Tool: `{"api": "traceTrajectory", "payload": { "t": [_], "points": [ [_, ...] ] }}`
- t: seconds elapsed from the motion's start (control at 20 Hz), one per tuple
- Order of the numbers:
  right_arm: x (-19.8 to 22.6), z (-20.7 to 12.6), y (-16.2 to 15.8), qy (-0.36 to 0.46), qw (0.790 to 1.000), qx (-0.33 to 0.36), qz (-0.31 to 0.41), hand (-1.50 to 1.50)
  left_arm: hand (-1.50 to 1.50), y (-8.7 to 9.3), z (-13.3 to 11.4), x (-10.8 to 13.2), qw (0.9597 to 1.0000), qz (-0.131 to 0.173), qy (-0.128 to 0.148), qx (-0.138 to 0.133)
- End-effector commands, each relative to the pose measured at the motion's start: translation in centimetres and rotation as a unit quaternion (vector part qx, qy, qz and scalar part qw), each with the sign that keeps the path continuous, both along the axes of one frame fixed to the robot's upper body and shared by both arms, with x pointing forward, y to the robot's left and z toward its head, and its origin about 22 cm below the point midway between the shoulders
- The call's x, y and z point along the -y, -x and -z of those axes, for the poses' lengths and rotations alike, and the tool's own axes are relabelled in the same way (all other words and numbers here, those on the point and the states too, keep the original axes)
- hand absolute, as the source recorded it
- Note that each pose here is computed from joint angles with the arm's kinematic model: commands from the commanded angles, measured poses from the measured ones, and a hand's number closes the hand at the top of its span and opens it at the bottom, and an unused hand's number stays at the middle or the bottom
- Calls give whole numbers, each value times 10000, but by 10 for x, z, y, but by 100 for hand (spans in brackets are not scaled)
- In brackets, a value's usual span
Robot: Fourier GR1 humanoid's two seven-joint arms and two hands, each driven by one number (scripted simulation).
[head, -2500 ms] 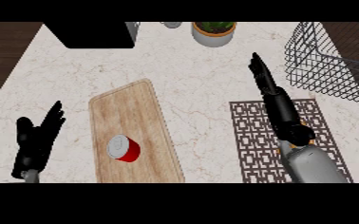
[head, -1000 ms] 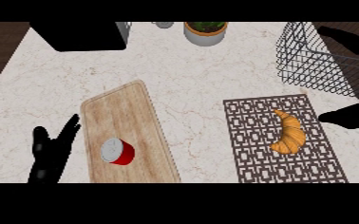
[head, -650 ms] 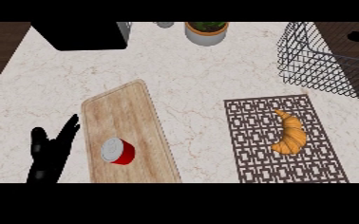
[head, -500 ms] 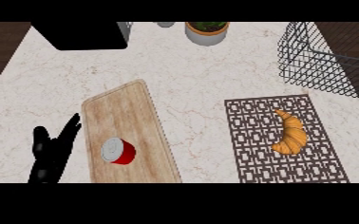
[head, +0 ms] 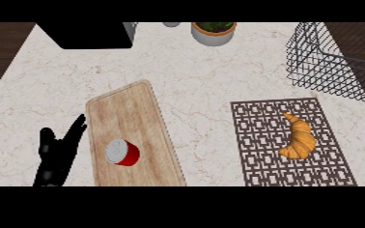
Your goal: Pick the croissant from the placemat and place it in the basket
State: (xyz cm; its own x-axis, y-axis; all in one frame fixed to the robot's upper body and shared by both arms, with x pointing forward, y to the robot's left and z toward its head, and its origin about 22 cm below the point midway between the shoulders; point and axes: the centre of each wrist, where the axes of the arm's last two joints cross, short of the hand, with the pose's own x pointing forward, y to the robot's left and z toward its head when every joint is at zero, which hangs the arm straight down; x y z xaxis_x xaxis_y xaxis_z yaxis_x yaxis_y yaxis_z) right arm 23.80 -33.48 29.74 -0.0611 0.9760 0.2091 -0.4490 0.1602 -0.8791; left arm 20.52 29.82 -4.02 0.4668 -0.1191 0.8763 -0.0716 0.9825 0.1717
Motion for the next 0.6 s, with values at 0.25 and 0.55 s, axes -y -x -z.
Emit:
{"api": "traceTrajectory", "payload": {
  "t": [0.25,0.55],
  "points": [
    [10,58,-3,-411,9991,42,109,-150,0,7,24,4,9989,39,177,-432],
    [-12,91,10,-403,9991,128,68,-150,0,15,11,6,9990,61,207,-397]
  ]
}}
